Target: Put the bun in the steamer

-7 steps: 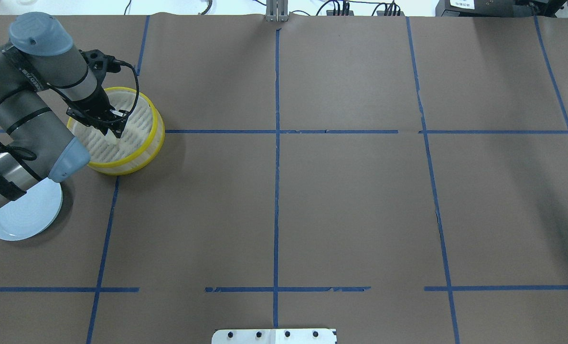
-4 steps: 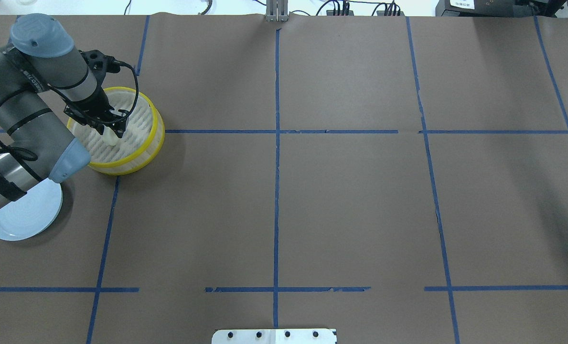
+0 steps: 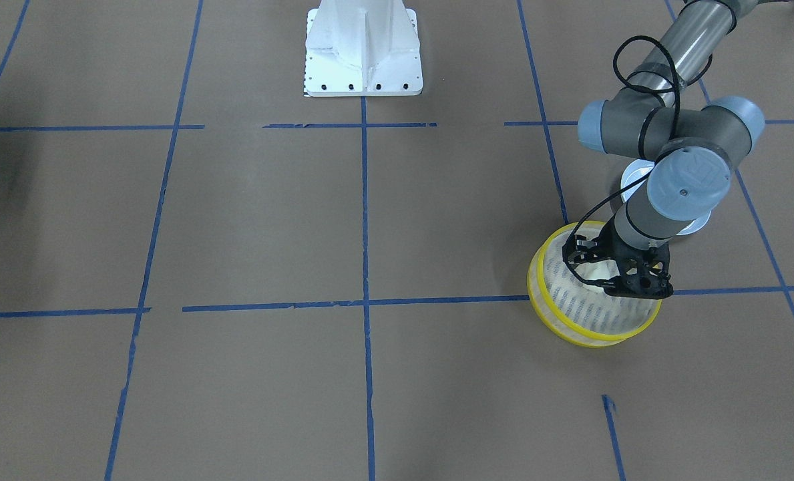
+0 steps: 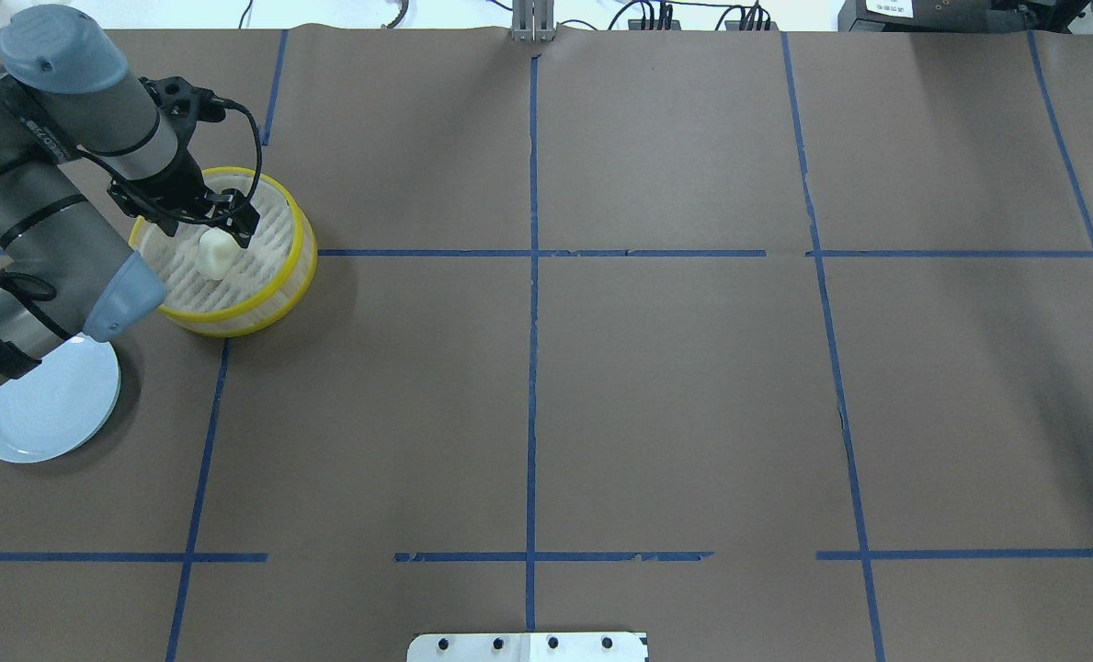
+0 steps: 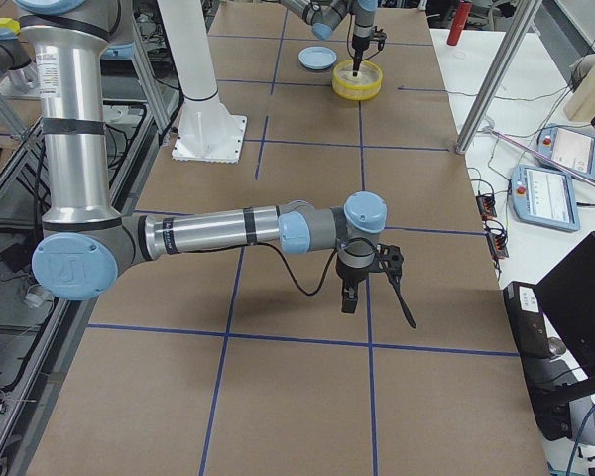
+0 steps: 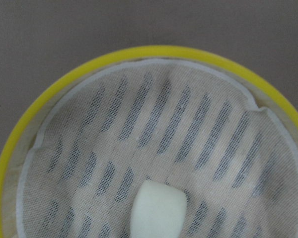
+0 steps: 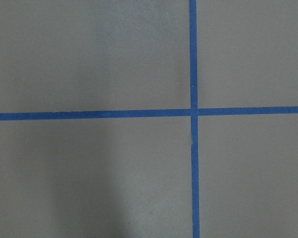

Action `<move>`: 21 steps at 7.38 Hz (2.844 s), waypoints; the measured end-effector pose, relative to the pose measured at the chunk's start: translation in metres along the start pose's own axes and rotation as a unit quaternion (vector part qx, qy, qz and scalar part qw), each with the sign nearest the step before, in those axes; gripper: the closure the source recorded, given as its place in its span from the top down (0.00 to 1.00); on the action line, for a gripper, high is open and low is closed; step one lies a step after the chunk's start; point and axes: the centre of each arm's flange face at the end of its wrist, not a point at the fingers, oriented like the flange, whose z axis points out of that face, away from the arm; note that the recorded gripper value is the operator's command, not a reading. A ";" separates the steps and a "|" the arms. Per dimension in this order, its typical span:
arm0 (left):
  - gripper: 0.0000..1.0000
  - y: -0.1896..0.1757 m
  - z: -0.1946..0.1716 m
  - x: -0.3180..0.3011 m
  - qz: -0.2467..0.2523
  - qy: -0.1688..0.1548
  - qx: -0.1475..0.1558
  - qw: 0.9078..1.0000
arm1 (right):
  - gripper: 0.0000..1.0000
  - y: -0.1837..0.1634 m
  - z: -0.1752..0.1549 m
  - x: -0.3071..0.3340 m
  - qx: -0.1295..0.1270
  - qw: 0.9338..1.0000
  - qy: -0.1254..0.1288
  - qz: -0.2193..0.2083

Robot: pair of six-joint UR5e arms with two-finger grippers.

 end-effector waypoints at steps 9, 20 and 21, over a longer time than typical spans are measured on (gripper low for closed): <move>1.00 0.110 -0.125 -0.380 0.022 -0.036 0.052 0.998 | 1.00 0.000 0.000 0.000 0.000 1.000 0.000 0.000; 1.00 0.170 -0.065 -0.448 -0.059 0.018 -0.023 0.998 | 1.00 0.000 0.000 0.000 0.000 1.000 0.000 0.000; 1.00 0.171 -0.065 -0.449 -0.062 0.019 -0.026 0.998 | 1.00 0.000 0.000 0.000 0.000 1.000 0.000 0.000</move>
